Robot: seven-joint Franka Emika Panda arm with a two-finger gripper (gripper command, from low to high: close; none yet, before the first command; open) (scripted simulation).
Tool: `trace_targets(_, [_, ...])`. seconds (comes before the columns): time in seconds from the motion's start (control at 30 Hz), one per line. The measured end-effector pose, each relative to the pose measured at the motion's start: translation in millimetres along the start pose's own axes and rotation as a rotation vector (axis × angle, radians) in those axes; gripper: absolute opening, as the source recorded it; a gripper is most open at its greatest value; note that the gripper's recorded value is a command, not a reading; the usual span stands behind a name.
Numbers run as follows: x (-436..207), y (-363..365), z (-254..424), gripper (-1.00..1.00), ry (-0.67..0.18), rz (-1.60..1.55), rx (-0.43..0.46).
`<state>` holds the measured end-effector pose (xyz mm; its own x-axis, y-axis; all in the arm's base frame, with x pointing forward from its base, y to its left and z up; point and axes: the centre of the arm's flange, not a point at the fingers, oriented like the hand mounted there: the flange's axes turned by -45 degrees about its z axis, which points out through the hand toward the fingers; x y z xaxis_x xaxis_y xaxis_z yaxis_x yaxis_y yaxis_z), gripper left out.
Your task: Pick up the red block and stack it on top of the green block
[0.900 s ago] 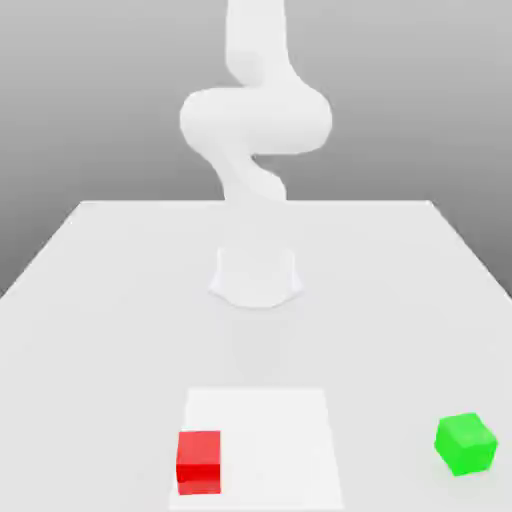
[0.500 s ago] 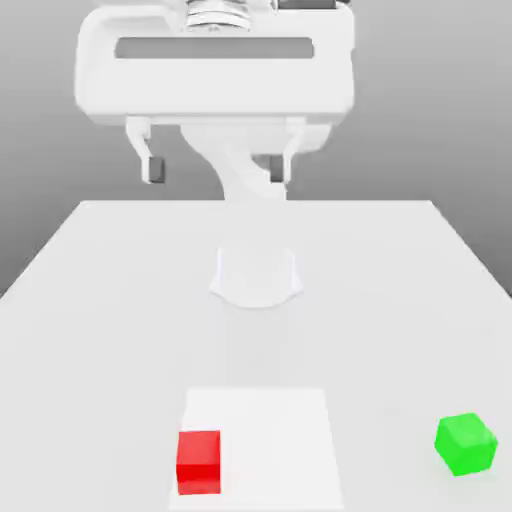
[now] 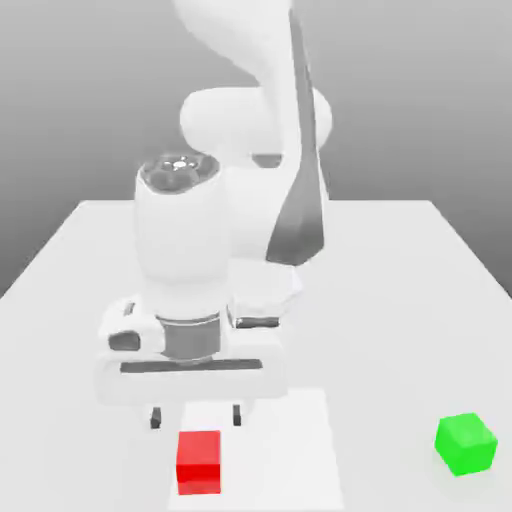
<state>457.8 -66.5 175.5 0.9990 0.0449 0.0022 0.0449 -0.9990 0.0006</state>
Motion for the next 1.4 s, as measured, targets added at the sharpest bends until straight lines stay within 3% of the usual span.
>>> trace_targets(0.03, [-1, 0, 13, 0.00, -0.001, 0.000, 0.000])
trace_targets(0.07, [-1, 0, 24, -1.00, -0.002, 0.000, 0.000])
trace_targets(0.3, [-1, 0, 26, -1.00, -0.002, 0.000, 0.000])
trace_targets(0.47, [-1, -3, -25, -1.00, -0.003, -0.005, 0.001])
trace_targets(0.7, [16, -155, -49, -1.00, -0.008, -0.268, 0.008])
trace_targets(0.9, [-15, -301, -67, -1.00, -0.005, -0.519, 0.004])
trace_targets(1.07, [-27, -333, -21, -1.00, -0.002, -0.575, 0.001])
trace_targets(1.1, [-28, -333, -11, 1.00, -0.002, -0.577, 0.001])
trace_targets(1.4, [-27, -334, -32, 1.00, -0.001, -0.577, 0.001])
